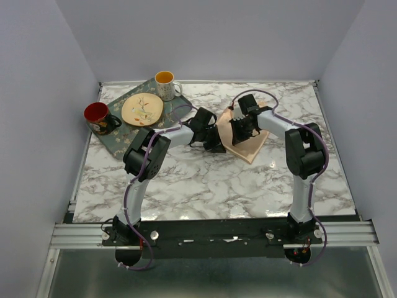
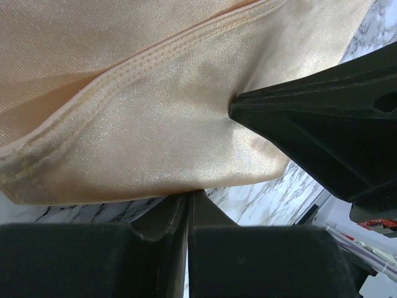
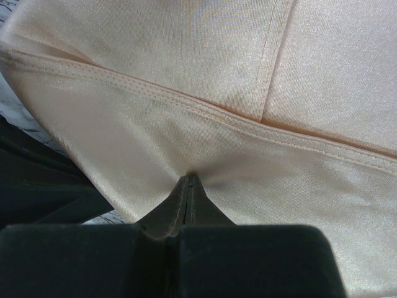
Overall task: Fold the napkin, place the utensils inside, and roll it up
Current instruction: Roll the napkin with the utensil
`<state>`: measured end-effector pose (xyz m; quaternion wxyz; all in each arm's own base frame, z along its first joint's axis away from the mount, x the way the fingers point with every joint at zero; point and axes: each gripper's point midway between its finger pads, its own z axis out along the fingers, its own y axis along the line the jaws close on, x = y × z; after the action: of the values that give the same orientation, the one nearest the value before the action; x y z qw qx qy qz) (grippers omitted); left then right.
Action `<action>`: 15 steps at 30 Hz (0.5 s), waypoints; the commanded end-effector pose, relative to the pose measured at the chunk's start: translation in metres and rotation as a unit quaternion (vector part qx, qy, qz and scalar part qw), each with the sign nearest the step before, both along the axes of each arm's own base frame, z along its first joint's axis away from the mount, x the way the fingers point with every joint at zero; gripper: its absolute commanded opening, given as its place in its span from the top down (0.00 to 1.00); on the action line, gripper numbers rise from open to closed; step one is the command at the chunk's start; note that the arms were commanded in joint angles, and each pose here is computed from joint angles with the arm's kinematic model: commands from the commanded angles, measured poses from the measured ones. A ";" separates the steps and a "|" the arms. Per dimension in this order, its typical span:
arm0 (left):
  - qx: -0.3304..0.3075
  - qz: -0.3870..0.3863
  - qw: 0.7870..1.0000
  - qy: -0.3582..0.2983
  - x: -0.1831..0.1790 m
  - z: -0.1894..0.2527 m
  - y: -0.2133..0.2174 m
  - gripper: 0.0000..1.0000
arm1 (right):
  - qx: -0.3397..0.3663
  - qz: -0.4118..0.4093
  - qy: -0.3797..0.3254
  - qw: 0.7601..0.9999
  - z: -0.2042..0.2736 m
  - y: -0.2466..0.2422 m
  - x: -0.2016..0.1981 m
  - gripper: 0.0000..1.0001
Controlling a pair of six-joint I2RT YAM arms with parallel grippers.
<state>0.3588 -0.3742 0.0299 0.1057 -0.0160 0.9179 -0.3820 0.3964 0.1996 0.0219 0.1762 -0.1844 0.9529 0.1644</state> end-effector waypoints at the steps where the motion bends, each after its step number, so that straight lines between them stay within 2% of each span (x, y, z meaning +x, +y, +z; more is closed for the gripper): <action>1: 0.003 0.004 1.000 -0.013 -0.004 0.013 0.005 0.89 | -0.058 -0.005 -0.018 0.998 0.016 -0.015 0.004 0.99; 3: -0.002 0.001 1.000 -0.014 -0.009 0.019 0.007 0.89 | -0.073 -0.016 -0.049 0.996 0.038 -0.021 0.012 0.91; 5: -0.012 0.001 1.000 -0.027 -0.012 0.036 0.010 0.88 | -0.089 -0.012 -0.076 0.993 0.053 -0.028 0.015 0.79; 6: -0.010 0.000 1.000 -0.026 -0.017 0.036 0.014 0.88 | -0.088 -0.013 -0.089 0.992 0.066 -0.031 0.014 0.77; 8: -0.018 0.001 0.999 -0.038 -0.020 0.052 0.019 0.87 | -0.096 -0.001 -0.096 0.991 0.068 -0.034 0.006 0.68; 11: -0.029 0.008 0.999 -0.044 -0.025 0.064 0.032 0.87 | -0.092 0.049 -0.105 0.989 0.069 -0.024 -0.015 0.56; 13: -0.036 0.020 0.998 -0.047 -0.025 0.071 0.046 0.87 | -0.096 0.114 -0.124 0.981 0.068 -0.009 -0.029 0.48; 14: -0.040 0.022 0.998 -0.050 -0.024 0.075 0.050 0.87 | -0.111 0.132 -0.126 0.977 0.064 -0.010 -0.033 0.37; 15: -0.039 0.024 0.998 -0.051 -0.025 0.074 0.055 0.87 | -0.105 0.149 -0.119 0.976 0.060 -0.005 -0.040 0.35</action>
<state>0.3289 -0.3405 0.0831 0.1343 -0.0178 0.9068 -0.3993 0.3891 0.1788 0.1031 0.2696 -0.2494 0.9268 0.0783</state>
